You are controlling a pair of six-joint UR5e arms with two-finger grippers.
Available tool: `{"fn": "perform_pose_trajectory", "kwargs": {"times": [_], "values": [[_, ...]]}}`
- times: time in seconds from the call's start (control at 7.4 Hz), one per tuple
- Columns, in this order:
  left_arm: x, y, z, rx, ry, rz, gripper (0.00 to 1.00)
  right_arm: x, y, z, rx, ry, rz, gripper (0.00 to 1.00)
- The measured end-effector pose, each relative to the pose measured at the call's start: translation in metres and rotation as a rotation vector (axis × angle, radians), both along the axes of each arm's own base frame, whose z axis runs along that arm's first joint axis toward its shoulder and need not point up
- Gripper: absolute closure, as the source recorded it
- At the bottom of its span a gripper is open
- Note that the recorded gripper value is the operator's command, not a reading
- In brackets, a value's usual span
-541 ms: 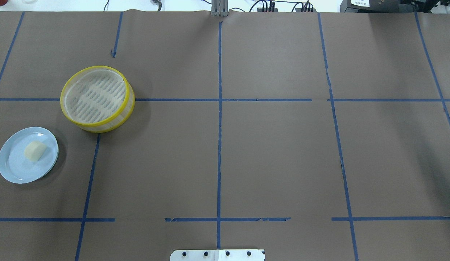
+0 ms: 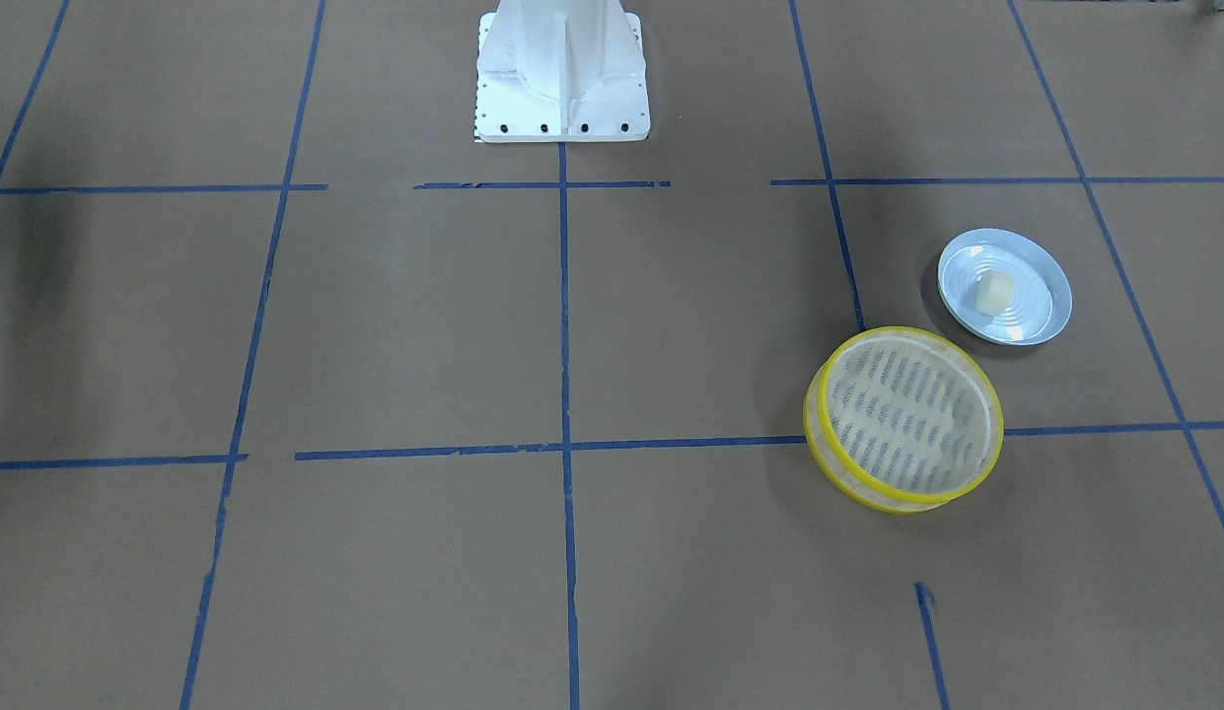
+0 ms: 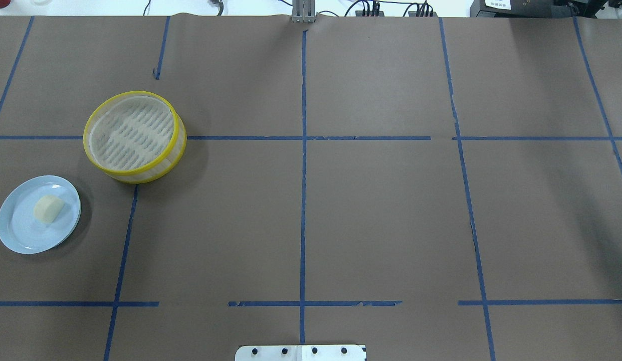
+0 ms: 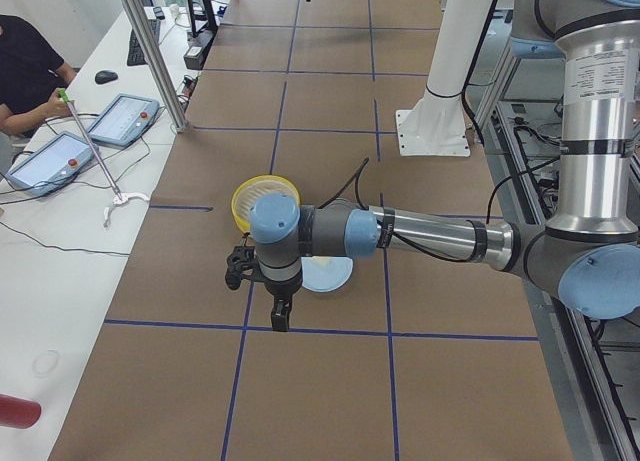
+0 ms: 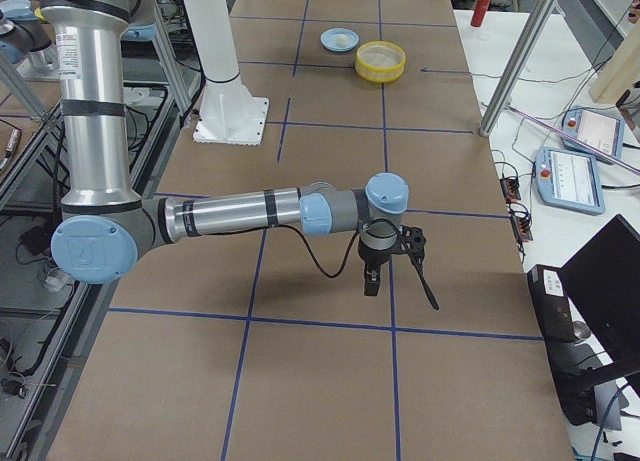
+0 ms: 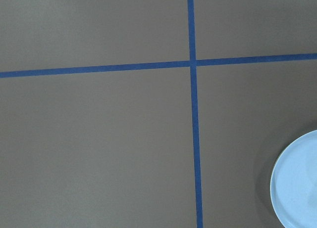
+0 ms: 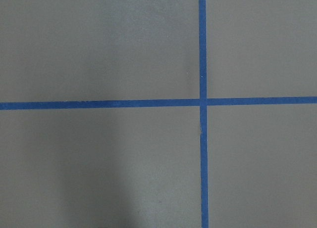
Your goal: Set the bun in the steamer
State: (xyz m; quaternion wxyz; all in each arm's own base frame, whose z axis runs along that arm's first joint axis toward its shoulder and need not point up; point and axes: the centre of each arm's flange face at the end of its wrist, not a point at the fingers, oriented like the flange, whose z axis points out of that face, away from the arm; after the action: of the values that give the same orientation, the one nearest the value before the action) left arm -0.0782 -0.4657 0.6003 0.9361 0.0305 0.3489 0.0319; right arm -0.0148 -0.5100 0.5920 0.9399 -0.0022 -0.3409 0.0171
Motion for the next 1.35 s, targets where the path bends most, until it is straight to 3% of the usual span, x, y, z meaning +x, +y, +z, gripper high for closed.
{"fn": "perform_pose_trajectory", "kwargs": {"times": [0.41,0.68,0.95,1.35], "values": [[0.018,-0.017,-0.047,0.074,-0.016,0.007,0.0,0.0,0.0,0.0,0.0,0.0,0.0,0.0],[0.07,-0.018,-0.093,0.058,0.006,-0.015,0.0,0.0,0.0,0.0,0.0,0.0,0.0,0.0],[0.121,-0.005,-0.125,0.008,0.034,-0.037,0.0,0.0,0.0,0.0,0.0,0.0,0.0,0.0],[0.184,0.037,-0.109,-0.023,0.105,-0.071,0.0,0.0,0.0,0.0,0.0,0.0,0.0,0.0]]}}
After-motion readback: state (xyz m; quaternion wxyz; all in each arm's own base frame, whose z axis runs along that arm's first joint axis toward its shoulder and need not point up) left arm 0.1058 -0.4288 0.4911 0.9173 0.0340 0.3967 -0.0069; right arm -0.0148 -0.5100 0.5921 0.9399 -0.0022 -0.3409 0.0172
